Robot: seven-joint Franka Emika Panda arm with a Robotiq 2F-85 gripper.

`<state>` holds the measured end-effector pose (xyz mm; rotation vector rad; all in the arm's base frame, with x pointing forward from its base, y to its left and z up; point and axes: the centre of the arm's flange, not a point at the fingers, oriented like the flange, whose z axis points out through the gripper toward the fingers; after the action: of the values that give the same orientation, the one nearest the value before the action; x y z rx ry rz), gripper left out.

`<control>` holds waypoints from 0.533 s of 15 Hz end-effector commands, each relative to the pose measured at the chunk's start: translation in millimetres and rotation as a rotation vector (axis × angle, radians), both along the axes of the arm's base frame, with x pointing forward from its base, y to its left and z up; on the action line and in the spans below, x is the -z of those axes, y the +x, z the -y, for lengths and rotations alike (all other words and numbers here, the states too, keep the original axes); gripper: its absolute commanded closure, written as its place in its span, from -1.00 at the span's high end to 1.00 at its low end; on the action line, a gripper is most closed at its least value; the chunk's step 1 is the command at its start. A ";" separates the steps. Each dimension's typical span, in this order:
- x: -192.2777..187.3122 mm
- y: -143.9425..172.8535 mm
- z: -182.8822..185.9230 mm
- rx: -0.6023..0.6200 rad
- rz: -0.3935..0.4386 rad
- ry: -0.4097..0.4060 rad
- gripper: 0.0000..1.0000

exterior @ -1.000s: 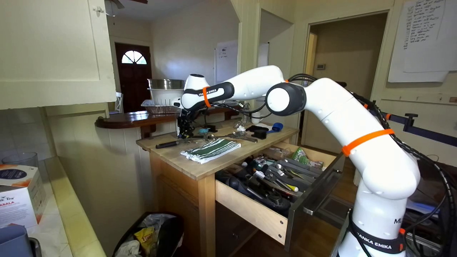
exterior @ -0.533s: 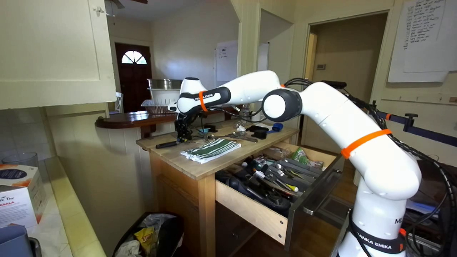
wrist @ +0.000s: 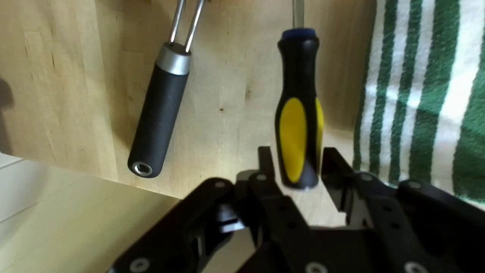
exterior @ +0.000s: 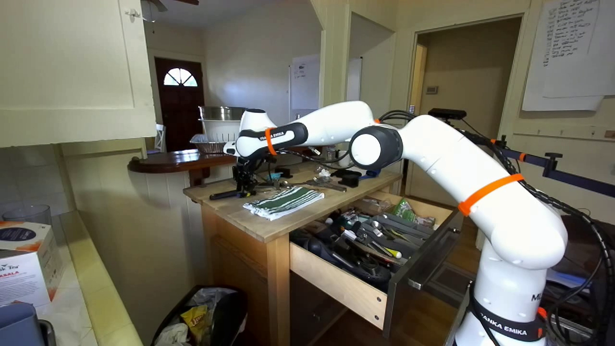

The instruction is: Shift the screwdriver to the top of the dresser

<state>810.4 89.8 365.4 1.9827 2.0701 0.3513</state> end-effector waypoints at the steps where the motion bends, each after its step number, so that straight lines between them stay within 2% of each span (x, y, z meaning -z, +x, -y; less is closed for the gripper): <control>1: -12.2 18.2 2.3 0.001 0.007 -0.020 0.42; 3: -28.6 17.7 6.2 0.012 0.023 -0.026 0.72; 5: -53.4 11.6 13.3 0.044 0.027 -0.033 0.92; 6: -65.6 6.6 18.2 0.068 0.015 -0.026 0.99; 8: -97.7 -12.6 36.7 0.159 -0.012 -0.029 1.00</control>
<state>810.7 71.1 419.3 2.0082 1.9856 0.3571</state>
